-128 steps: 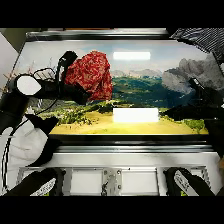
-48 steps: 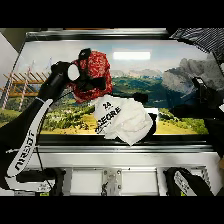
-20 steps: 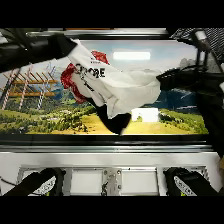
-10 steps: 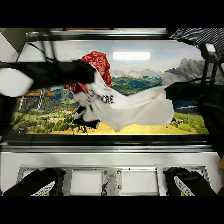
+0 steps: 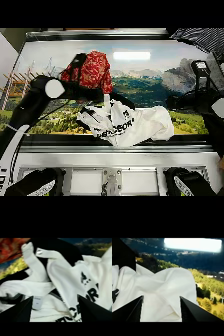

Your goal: Fold the clothes and pants, and hang the long-sleeved shirts on hangers.

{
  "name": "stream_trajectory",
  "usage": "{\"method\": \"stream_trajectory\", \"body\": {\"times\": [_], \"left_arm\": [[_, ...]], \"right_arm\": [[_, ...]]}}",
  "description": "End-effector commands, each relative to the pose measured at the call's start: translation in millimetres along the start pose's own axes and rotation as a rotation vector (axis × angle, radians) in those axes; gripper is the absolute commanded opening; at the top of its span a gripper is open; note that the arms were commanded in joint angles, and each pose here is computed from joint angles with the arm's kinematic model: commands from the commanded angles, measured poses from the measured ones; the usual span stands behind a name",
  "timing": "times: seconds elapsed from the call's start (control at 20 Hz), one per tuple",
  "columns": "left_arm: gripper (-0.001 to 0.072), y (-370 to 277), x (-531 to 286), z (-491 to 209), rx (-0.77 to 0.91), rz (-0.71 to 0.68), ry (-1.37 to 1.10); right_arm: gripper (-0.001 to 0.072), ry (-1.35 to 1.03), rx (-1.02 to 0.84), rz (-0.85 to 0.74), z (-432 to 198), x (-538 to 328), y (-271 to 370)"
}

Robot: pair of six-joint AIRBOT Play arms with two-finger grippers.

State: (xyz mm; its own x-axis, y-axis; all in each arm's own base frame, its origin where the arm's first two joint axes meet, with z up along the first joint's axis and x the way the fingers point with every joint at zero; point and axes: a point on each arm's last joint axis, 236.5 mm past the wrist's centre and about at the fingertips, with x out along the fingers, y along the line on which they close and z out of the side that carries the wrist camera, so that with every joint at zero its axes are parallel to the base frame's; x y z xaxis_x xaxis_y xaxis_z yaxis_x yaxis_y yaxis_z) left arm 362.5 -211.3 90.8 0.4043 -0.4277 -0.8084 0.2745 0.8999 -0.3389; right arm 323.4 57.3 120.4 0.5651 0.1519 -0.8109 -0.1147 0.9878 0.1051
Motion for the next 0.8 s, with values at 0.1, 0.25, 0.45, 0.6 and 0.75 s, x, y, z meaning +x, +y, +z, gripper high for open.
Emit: {"method": "stream_trajectory", "body": {"times": [0.1,0.25,0.45,0.6,0.75], "left_arm": [[0.0589,128,24,-58,-0.284,0.137,0.121],[0.0588,132,73,-94,-0.328,0.019,0.224],[0.0588,117,115,-102,-0.377,-0.102,0.270],[0.0588,108,133,-108,-0.346,-0.109,0.320],[0.0109,103,141,-108,-0.323,-0.111,0.338]], "right_arm": [[0.0496,0.008,-0.002,-0.002,-2,2,0],[0.0496,0.012,-0.019,0.005,-2,4,1],[0.0497,0.014,-0.026,0.006,-3,4,1],[0.0497,0.023,-0.085,0.061,-4,7,14],[0.0497,0.045,-0.115,0.169,-4,20,38]]}}
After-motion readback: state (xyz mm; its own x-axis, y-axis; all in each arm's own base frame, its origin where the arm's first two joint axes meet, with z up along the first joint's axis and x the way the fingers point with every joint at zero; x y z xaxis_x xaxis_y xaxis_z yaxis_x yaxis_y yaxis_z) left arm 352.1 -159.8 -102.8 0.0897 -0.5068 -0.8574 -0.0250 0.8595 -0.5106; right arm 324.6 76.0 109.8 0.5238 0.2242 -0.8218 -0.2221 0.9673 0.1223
